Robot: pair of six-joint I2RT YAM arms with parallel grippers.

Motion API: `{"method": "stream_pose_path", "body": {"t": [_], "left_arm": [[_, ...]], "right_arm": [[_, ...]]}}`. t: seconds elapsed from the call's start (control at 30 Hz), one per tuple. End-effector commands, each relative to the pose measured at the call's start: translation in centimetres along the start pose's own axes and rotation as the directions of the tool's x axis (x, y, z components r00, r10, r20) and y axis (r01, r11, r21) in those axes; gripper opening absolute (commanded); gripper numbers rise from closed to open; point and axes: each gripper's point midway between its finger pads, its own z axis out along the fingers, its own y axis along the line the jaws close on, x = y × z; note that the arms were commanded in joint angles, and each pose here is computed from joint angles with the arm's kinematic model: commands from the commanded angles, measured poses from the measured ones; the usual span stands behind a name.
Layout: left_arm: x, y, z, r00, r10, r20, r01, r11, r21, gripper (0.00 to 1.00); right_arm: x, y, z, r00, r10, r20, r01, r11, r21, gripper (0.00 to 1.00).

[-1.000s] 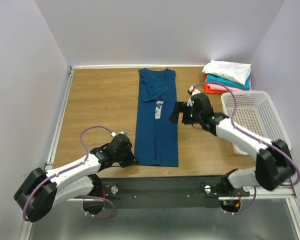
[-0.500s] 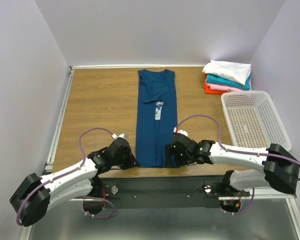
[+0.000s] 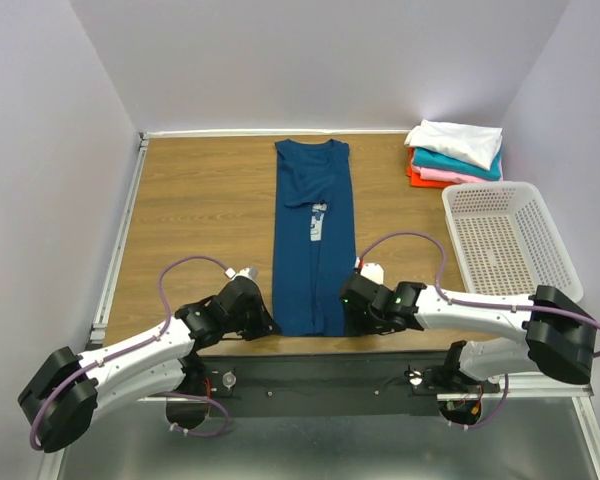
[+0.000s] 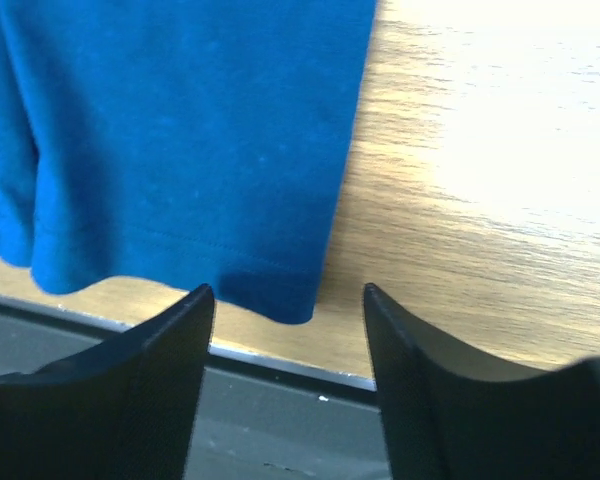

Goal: Fold and stack the t-shirts
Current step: Fold the tshirt

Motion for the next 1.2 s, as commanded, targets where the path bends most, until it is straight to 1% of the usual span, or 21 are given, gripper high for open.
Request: {"method": "stream_pose_path", "body": {"t": [0.0,0.1,0.13,0.2,0.23,0.3,0.4,0.43,0.5,0.7,0.77,0.83,0.9,0.97,1.03,1.17], "left_arm": [[-0.1,0.3,0.1,1.0,-0.009,0.022,0.009,1.0,-0.002,0.0],[0.0,0.3,0.1,1.0,-0.007,0.018,0.007,1.0,-0.001,0.0],[-0.1,0.3,0.1,1.0,-0.007,0.019,0.007,1.0,-0.002,0.0],[-0.1,0.3,0.1,1.0,-0.008,0.02,0.008,1.0,-0.004,0.0],[-0.1,0.3,0.1,1.0,-0.008,0.019,0.008,1.0,-0.002,0.0],[0.1,0.4,0.2,1.0,-0.009,0.015,0.009,1.0,-0.003,0.0],[0.5,0.5,0.1,1.0,-0.012,-0.003,0.012,1.0,-0.004,0.0],[0.6,0.5,0.1,1.0,-0.015,-0.008,0.015,1.0,-0.002,0.0],[1.1,0.5,-0.1,0.999,-0.025,-0.023,0.025,1.0,-0.004,0.0],[2.2,0.1,-0.6,0.997,-0.058,-0.053,0.059,0.998,0.013,0.0],[3.3,-0.4,-0.8,0.996,-0.04,-0.081,0.042,0.999,0.027,0.0],[4.2,-1.1,-0.9,0.994,-0.029,-0.109,0.033,0.999,0.037,0.0],[3.9,-1.8,-0.9,0.995,-0.022,-0.093,0.025,0.999,0.034,0.0],[3.3,-2.3,-0.7,0.998,-0.015,-0.066,0.016,1.0,0.025,0.0],[2.4,-3.6,-1.0,0.999,-0.006,-0.031,0.008,0.999,0.049,0.0],[-0.6,-4.8,-1.7,0.994,-0.002,0.105,-0.001,1.0,0.028,0.0]], "right_arm": [[0.0,-0.5,0.4,1.0,-0.006,-0.002,0.006,0.998,0.056,0.63],[0.5,-0.6,0.8,1.0,-0.007,-0.025,0.009,0.998,0.06,0.56],[0.7,-0.7,0.8,1.0,-0.003,-0.029,0.004,0.998,0.059,0.5],[0.8,-0.9,0.9,1.0,0.001,-0.03,0.001,0.998,0.064,0.42],[1.0,-1.3,1.1,1.0,0.003,-0.027,-0.001,0.997,0.076,0.4],[1.1,-1.4,1.3,1.0,0.005,-0.028,-0.003,0.997,0.081,0.33],[1.7,-1.0,1.3,0.998,0.013,-0.054,-0.01,0.998,0.057,0.12],[1.7,-0.8,1.0,0.998,0.024,-0.051,-0.022,0.999,0.038,0.01],[2.4,-1.4,0.8,0.998,0.032,-0.063,-0.031,0.999,0.029,0.01],[3.6,-1.3,-0.9,0.996,0.027,-0.089,-0.033,0.997,-0.075,0.01],[4.0,-0.9,-1.1,0.994,0.014,-0.11,-0.025,0.995,-0.095,0.01],[4.0,-0.5,-1.2,0.994,-0.019,-0.108,0.008,0.994,-0.105,0.01],[3.3,-0.4,-1.3,0.997,-0.018,-0.077,0.01,0.995,-0.098,0.01],[1.7,0.0,-1.7,1.0,-0.011,-0.012,0.01,0.995,-0.096,0.01],[0.1,0.9,-2.5,0.999,-0.008,0.041,0.012,0.993,-0.116,0.01],[-2.5,1.4,-3.2,0.991,-0.037,0.129,0.048,0.995,-0.087,0.01]]}}
